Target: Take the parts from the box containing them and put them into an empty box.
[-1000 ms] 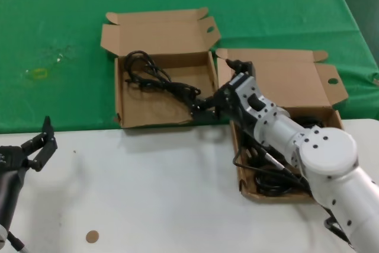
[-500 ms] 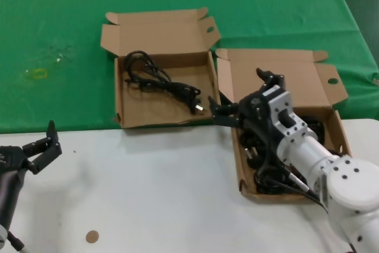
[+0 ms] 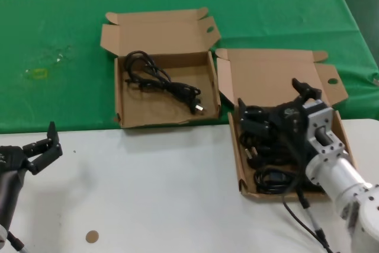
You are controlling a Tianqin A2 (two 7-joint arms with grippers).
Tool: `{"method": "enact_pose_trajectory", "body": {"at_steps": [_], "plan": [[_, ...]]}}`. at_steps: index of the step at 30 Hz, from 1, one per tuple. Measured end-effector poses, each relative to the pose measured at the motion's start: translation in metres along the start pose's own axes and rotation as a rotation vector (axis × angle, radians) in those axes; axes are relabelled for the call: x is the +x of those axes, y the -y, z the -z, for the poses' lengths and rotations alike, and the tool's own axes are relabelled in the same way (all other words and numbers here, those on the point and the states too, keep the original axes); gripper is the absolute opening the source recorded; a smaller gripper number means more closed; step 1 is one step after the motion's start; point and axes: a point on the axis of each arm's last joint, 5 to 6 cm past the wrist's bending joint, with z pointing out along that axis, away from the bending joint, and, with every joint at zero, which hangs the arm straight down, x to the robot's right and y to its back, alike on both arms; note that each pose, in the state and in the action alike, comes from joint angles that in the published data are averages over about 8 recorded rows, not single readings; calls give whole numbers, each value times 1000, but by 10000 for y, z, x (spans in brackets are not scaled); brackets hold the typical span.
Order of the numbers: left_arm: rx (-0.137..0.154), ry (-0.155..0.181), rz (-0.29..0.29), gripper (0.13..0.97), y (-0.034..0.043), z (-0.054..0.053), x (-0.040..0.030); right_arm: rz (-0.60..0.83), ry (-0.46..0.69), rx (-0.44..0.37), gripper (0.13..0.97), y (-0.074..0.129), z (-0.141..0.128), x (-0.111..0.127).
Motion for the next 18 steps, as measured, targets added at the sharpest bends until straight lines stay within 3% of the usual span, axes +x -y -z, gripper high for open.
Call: {"method": "enact_pose_trajectory", "body": {"at_steps": [11, 18], "plan": [[0, 0, 0, 966, 0, 0, 0, -69, -85, 11, 966, -8, 396, 122], [0, 0, 0, 966, 0, 0, 0, -81, -100, 13, 966, -3, 469, 143]]}}
